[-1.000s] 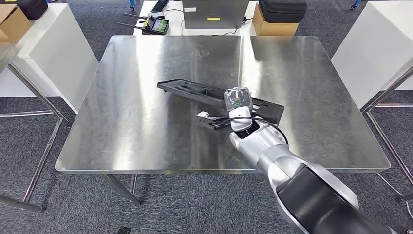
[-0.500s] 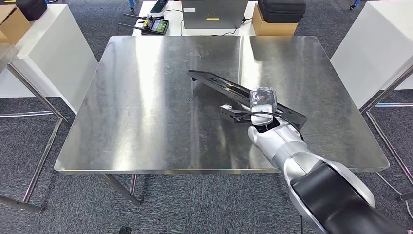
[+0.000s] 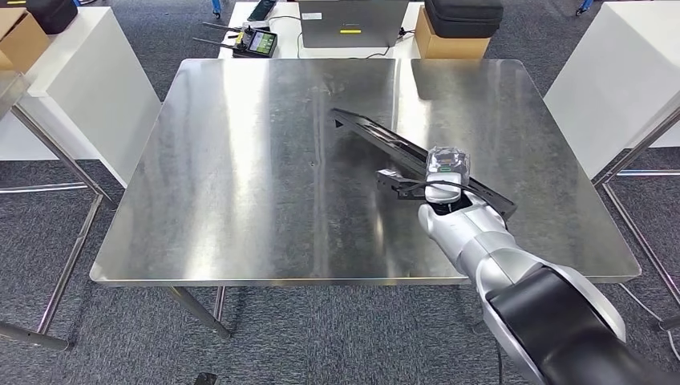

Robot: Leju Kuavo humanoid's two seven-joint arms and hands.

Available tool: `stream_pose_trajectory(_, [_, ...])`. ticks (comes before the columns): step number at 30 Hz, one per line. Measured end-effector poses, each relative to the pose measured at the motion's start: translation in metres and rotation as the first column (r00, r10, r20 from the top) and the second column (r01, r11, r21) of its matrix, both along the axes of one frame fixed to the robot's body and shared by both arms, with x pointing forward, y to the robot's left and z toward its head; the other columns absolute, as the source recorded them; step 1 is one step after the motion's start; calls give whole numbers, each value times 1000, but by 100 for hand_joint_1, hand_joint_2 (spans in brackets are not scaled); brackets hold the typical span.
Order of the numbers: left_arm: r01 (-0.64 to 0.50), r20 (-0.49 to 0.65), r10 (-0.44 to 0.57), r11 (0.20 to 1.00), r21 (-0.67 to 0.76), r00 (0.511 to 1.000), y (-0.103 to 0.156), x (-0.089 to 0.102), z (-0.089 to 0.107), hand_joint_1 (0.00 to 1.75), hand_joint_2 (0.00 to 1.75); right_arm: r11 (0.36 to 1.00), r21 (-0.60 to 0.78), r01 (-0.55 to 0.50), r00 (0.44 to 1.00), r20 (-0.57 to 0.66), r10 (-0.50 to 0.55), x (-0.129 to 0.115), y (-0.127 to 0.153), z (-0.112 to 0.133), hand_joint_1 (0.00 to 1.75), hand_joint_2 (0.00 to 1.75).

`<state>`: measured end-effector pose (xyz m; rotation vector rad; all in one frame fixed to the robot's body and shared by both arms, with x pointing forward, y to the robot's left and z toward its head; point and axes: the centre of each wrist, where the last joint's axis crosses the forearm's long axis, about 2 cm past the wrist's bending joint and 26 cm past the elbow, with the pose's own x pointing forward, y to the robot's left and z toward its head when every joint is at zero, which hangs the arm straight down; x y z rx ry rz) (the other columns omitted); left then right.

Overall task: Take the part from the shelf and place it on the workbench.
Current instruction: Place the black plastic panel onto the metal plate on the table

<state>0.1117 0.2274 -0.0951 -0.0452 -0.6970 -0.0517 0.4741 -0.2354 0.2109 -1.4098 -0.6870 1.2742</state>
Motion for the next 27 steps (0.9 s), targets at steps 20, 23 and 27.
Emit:
stream_pose_trajectory(20, [19,4,-18,1000,-12,1000,1,9,2,0,0,994,-106,11,1000,-23,-13,-4,-5,-10,0,0])
stream_pose_trajectory(23, [23,7,-23,1000,-9,1000,1,10,2,0,0,993,-119,5,1000,-25,-8,-4,-4,-11,0,0])
stream_pose_trajectory(27, [28,8,-28,1000,-6,1000,1,10,3,0,0,992,-123,1,1000,-27,-4,-5,-3,-12,0,0])
